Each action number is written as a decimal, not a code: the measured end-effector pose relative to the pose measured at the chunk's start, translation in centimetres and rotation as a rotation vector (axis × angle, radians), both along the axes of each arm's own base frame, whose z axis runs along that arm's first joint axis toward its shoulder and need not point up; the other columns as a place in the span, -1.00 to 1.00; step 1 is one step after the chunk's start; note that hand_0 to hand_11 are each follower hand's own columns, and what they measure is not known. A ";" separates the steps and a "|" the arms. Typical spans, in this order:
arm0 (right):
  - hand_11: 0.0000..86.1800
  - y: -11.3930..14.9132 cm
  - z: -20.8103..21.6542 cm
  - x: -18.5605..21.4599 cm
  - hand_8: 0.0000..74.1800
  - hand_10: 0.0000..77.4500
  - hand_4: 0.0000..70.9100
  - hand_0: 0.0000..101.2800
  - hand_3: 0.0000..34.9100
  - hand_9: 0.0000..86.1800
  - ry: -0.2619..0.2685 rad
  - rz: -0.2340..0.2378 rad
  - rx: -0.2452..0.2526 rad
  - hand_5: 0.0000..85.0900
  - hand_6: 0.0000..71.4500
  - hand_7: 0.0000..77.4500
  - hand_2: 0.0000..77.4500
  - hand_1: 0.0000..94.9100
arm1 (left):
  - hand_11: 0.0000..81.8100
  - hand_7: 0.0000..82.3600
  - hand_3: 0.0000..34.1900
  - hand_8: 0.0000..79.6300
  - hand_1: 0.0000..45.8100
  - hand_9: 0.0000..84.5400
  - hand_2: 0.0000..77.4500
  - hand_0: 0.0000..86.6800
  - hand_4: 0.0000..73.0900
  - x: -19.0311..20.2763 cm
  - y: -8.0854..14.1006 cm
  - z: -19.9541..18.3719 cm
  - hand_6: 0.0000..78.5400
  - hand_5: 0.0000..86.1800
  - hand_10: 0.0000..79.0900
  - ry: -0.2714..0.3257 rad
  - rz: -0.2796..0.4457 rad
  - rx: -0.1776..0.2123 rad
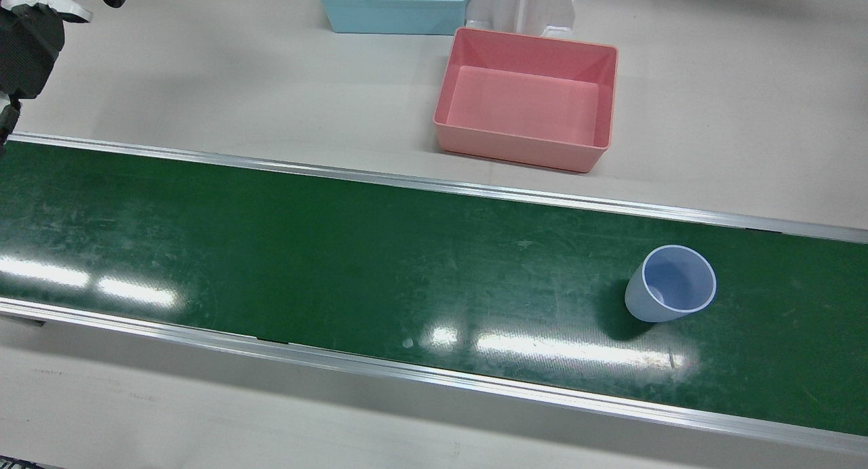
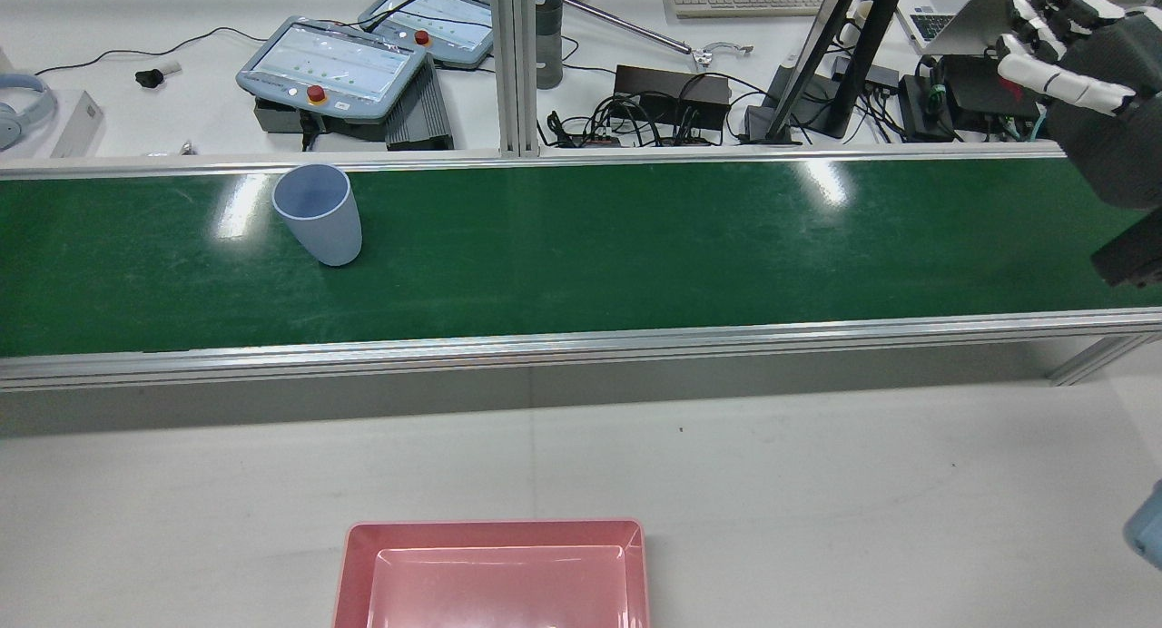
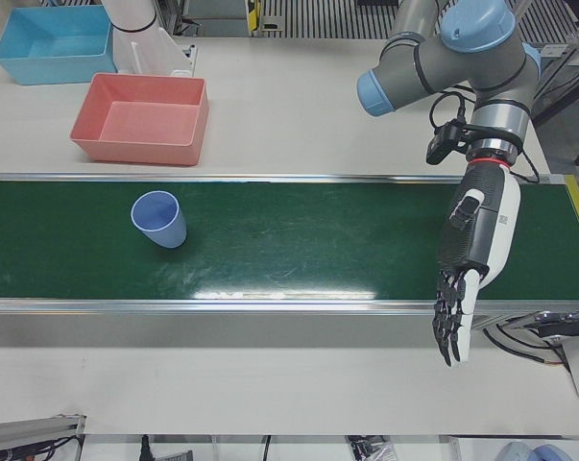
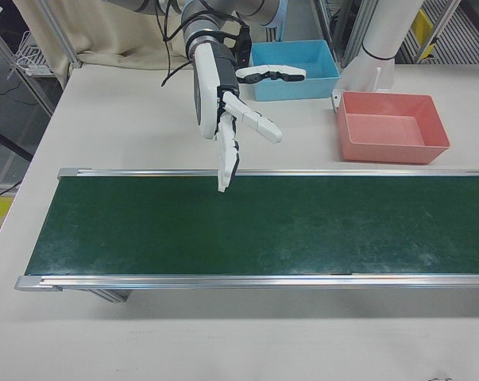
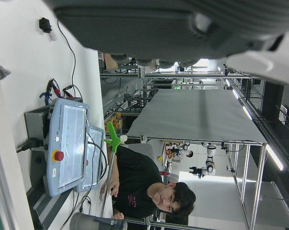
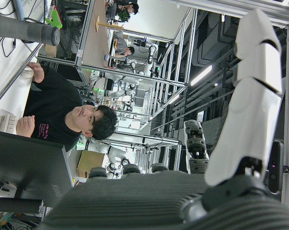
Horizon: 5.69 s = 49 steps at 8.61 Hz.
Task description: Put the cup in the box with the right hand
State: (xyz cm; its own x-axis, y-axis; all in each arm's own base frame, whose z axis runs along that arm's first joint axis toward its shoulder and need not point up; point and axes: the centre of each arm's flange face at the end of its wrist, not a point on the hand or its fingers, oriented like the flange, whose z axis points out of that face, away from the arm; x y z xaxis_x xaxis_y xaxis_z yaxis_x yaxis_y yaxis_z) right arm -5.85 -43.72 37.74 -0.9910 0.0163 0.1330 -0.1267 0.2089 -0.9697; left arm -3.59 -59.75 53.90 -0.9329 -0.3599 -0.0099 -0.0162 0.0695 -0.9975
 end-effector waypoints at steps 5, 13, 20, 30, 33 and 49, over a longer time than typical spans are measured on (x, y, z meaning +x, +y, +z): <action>-0.81 0.0 -0.1 0.0 -0.85 -0.89 -0.98 -0.02 -0.36 -0.68 -0.001 0.000 0.002 -0.83 -0.79 -0.38 -0.68 -0.55 | -1.00 -1.00 -1.00 -1.00 -0.98 -1.00 -0.99 -1.00 -1.00 0.0 0.0 0.0 -1.00 -1.00 -1.00 0.000 0.001 0.000; -0.81 -0.5 0.3 -0.6 -0.85 -0.92 -0.98 -0.01 -0.37 -0.68 0.006 -0.005 -0.007 -0.83 -0.77 -0.35 -0.70 -0.62 | -1.00 -1.00 -1.00 -1.00 -0.98 -1.00 -0.99 -1.00 -1.00 -0.1 0.0 0.3 -1.00 -1.00 -1.00 0.001 0.000 -0.004; -0.61 -6.6 1.9 -10.9 -0.63 -0.72 -0.98 -0.03 -0.37 -0.41 0.012 -0.032 0.039 -0.82 -0.69 -0.04 -0.72 -0.59 | -1.00 -1.00 -1.00 -1.00 -0.98 -1.00 -0.99 -1.00 -1.00 0.0 0.0 0.1 -1.00 -1.00 -1.00 0.001 0.000 -0.002; -0.89 -7.7 0.0 -18.7 -0.87 -0.94 -0.98 -0.20 -0.37 -0.52 0.014 -0.013 0.045 -0.95 -0.68 0.35 -0.72 -0.76 | -1.00 -1.00 -1.00 -1.00 -0.98 -1.00 -0.99 -1.00 -1.00 0.0 0.0 -0.2 -1.00 -1.00 -1.00 0.000 0.001 0.003; -0.97 -7.3 -0.5 -21.9 -0.97 -0.99 -0.98 -0.14 -0.37 -0.85 0.032 -0.050 0.049 -0.95 -0.82 -0.35 -0.73 -0.72 | -1.00 -1.00 -1.00 -1.00 -0.98 -1.00 -0.99 -1.00 -1.00 0.0 0.0 -0.3 -1.00 -1.00 -1.00 0.001 0.001 0.004; -0.97 -6.3 -3.8 -25.8 -0.99 -0.99 -0.98 0.01 -0.37 -0.97 0.011 -0.108 0.098 -0.86 -0.91 -0.83 -0.44 -0.41 | -1.00 -1.00 -1.00 -1.00 -0.98 -1.00 -0.99 -1.00 -1.00 -0.1 0.0 -0.3 -1.00 -1.00 -1.00 0.001 0.000 0.006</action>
